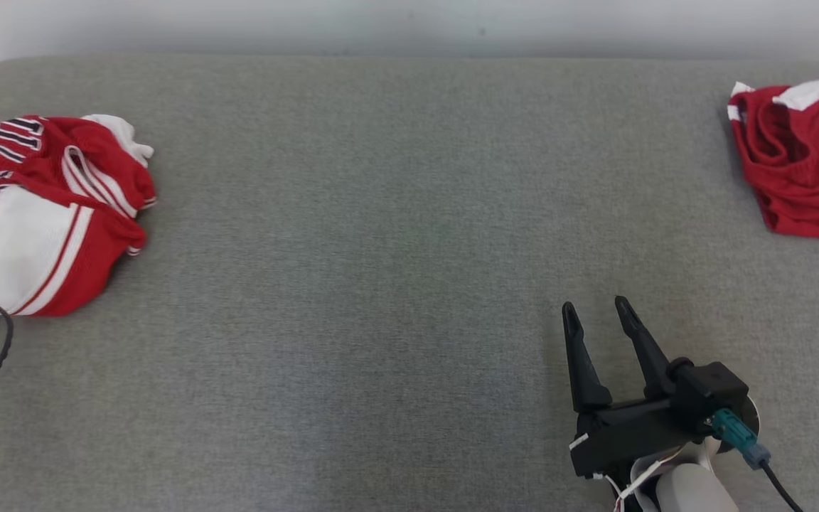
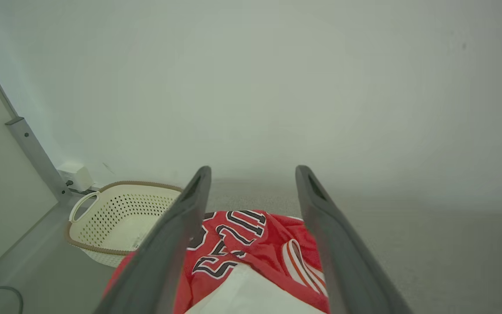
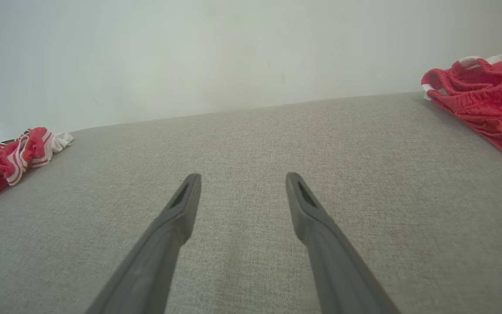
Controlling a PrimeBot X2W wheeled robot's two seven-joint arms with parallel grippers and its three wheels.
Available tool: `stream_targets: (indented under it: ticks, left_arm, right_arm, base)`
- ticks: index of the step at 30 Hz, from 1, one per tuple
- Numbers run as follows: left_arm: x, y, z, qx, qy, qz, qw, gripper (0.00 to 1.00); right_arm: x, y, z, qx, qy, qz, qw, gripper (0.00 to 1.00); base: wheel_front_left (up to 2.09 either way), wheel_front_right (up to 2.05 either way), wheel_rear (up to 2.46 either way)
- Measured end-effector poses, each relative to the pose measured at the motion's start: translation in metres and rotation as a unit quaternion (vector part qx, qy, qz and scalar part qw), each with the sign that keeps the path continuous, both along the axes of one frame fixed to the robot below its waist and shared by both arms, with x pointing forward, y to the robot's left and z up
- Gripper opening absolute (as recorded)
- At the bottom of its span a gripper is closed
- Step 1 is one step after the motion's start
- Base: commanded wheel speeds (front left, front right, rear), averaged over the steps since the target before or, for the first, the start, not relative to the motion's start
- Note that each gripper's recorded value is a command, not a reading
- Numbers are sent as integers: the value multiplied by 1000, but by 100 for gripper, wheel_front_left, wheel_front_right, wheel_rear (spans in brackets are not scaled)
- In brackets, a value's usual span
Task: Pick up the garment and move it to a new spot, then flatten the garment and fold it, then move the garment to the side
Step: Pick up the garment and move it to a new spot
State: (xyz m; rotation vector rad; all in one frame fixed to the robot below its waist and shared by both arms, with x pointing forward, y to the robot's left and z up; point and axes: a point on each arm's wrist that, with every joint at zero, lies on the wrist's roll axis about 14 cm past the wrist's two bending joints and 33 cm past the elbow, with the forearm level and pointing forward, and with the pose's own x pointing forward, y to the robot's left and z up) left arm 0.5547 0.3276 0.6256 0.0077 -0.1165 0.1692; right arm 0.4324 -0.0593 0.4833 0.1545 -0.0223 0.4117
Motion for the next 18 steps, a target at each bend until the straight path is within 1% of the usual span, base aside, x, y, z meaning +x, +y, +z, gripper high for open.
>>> stream_targets:
  ticks: [3, 7, 10, 13, 14, 16, 18]
  left_arm:
    - [13, -5, -29, -6, 42, -7, 999, 100]
    - [23, -9, -69, -17, 107, -11, 994, 100]
    - [29, -12, -88, -23, 135, -14, 991, 100]
    - [31, -14, -113, -32, 176, -13, 984, 100]
    - [31, -14, -113, -32, 176, -13, 984, 100]
    - [31, -17, -134, -41, 211, -15, 976, 100]
    - [32, -17, -139, -44, 221, -15, 974, 100]
  right_arm:
    - [3, -6, -5, -2, 5, -8, 1000, 100]
    - [5, -14, -10, -6, 11, -18, 1000, 100]
    - [7, -19, -13, -9, 13, -24, 1000, 100]
    - [7, -25, -17, -13, 18, -30, 999, 100]
    - [7, -25, -17, -13, 18, -30, 999, 100]
    - [7, -29, -20, -17, 21, -35, 999, 100]
    - [7, -30, -22, -18, 22, -36, 999, 100]
  base:
    - [0, 0, 0]
    - [0, 0, 0]
    - [0, 0, 0]
    - [0, 0, 0]
    - [0, 0, 0]
    - [0, 0, 0]
    - [0, 0, 0]
